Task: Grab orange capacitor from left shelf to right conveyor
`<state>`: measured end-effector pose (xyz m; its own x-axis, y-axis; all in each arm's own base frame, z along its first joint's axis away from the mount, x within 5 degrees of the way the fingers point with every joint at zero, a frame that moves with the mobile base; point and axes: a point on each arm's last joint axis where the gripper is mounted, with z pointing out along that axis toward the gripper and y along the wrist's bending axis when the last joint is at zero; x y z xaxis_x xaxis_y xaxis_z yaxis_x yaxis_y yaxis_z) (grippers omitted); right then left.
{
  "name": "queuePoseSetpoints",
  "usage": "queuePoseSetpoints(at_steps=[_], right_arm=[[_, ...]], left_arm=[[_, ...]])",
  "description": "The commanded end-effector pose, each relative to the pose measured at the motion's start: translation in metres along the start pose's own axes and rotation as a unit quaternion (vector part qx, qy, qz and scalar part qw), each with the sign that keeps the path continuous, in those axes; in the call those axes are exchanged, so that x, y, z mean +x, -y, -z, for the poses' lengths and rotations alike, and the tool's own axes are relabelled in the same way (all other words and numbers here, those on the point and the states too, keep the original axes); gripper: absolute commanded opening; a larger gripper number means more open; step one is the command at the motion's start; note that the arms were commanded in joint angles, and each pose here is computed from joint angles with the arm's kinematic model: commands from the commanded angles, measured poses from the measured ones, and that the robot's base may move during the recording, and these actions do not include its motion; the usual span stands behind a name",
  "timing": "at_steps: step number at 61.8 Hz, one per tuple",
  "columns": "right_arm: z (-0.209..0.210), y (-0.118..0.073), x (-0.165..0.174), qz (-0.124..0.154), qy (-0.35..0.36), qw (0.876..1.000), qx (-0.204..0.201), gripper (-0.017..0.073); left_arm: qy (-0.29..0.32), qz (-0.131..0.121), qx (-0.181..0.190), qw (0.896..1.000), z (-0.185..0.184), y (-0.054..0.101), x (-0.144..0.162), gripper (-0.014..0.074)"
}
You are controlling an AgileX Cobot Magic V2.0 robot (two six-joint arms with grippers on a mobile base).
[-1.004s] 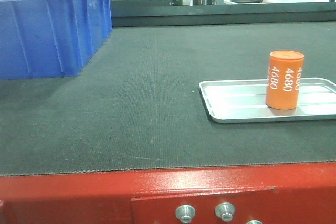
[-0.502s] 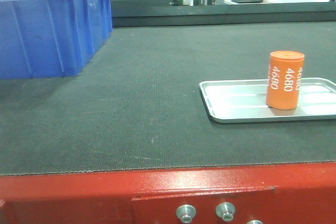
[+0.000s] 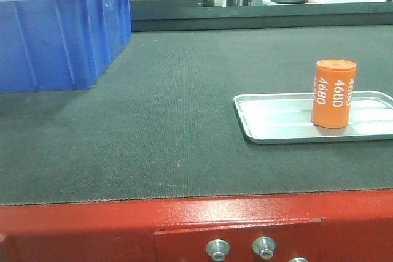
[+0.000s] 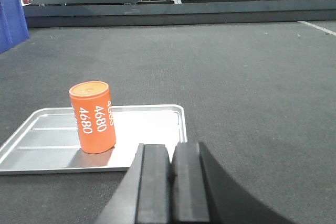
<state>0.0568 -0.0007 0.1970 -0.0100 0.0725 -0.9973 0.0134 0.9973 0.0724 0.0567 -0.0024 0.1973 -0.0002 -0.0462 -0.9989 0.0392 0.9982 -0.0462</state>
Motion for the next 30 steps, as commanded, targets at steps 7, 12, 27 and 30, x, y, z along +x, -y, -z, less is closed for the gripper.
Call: queuePoseSetpoints(at_steps=[7, 12, 27, 30], right_arm=[[0.0018, -0.0003, -0.0108, 0.000, 0.056, 0.998, 0.000, 0.0051], [0.0018, -0.0003, -0.0108, 0.000, 0.056, 0.998, 0.000, 0.0051], [0.0018, -0.0003, -0.0108, 0.000, 0.056, 0.998, 0.000, 0.0051], [0.0018, -0.0003, -0.0108, 0.000, 0.056, 0.998, 0.000, 0.0051]], left_arm=[[0.052, 0.002, -0.002, 0.999, 0.0014, -0.0002, -0.0102, -0.0127], [0.052, 0.002, -0.002, 0.999, 0.0014, -0.0002, -0.0102, -0.0127], [0.052, 0.002, -0.002, 0.999, 0.0014, -0.0002, -0.0102, -0.0127], [0.052, 0.002, -0.002, 0.999, 0.0014, -0.0002, -0.0102, -0.0127]])
